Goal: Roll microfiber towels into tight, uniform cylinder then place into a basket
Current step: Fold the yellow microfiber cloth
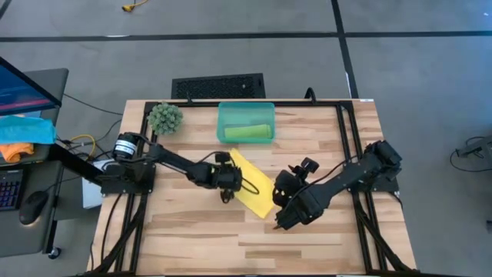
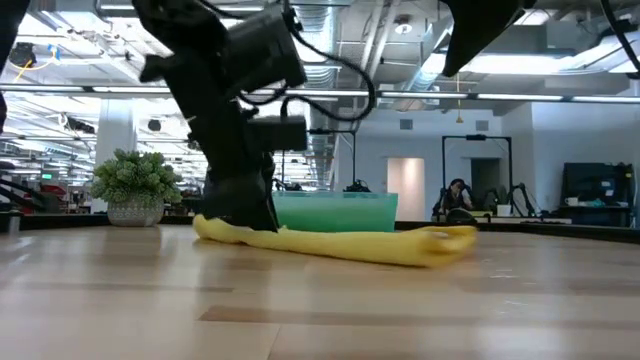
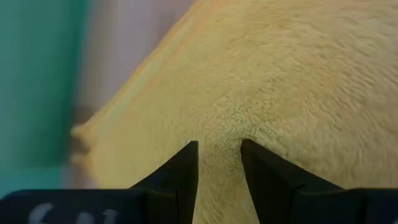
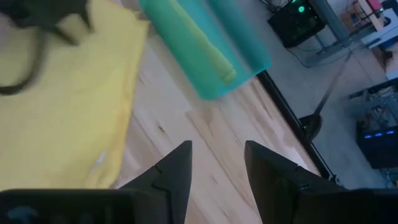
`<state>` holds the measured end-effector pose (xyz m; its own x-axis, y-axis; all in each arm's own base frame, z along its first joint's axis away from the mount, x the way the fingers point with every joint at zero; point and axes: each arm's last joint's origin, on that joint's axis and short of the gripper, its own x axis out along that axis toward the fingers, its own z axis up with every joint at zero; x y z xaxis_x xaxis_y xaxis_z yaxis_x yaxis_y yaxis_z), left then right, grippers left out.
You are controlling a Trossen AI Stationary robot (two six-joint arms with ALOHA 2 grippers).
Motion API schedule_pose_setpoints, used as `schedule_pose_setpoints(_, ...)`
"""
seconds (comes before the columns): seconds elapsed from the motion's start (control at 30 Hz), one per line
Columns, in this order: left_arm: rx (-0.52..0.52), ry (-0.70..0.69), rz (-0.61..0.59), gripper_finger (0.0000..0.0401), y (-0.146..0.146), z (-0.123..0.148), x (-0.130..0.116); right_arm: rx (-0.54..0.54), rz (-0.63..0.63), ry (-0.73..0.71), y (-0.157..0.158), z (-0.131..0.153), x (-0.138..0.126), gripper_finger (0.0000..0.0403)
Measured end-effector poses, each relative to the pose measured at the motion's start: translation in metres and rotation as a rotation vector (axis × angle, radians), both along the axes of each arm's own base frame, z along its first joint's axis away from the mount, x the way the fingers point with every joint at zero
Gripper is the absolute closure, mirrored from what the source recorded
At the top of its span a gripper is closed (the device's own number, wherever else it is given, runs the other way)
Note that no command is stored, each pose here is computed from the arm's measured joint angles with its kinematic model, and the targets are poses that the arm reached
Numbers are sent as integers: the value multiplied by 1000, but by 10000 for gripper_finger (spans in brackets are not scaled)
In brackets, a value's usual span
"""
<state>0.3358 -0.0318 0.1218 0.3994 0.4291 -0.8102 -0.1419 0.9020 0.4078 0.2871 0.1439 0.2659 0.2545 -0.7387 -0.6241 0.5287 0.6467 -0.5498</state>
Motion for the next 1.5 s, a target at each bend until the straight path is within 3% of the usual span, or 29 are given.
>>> schedule_pose_setpoints(0.1, 72, 17, 21, 282, 11, 1, 2, 3, 3, -5, 1, 0, 0, 233)
schedule_pose_setpoints(0.23, 50, -48, 16, 282, 4, 15, 11, 3, 3, -4, 1, 0, 0, 233)
schedule_pose_setpoints(0.47, -56, -364, -79, 282, -43, 36, 32, -2, 12, 7, 1, 0, 0, 233)
schedule_pose_setpoints(0.7, -128, -516, -182, 282, -87, 3, 47, 4, 11, 4, 1, -1, 0, 233)
schedule_pose_setpoints(0.83, -96, -456, -198, 282, -99, -18, 51, 5, 12, 4, 1, -1, 1, 233)
schedule_pose_setpoints(1.13, -142, -303, -248, 283, -106, -17, 51, 5, 12, 8, 1, -1, 0, 233)
schedule_pose_setpoints(1.27, -151, -158, -311, 283, -118, -15, 42, 5, 12, 8, 1, -1, 0, 233)
schedule_pose_setpoints(1.5, -57, 131, -398, 283, -152, 1, 18, 7, 12, 5, 2, -1, 1, 233)
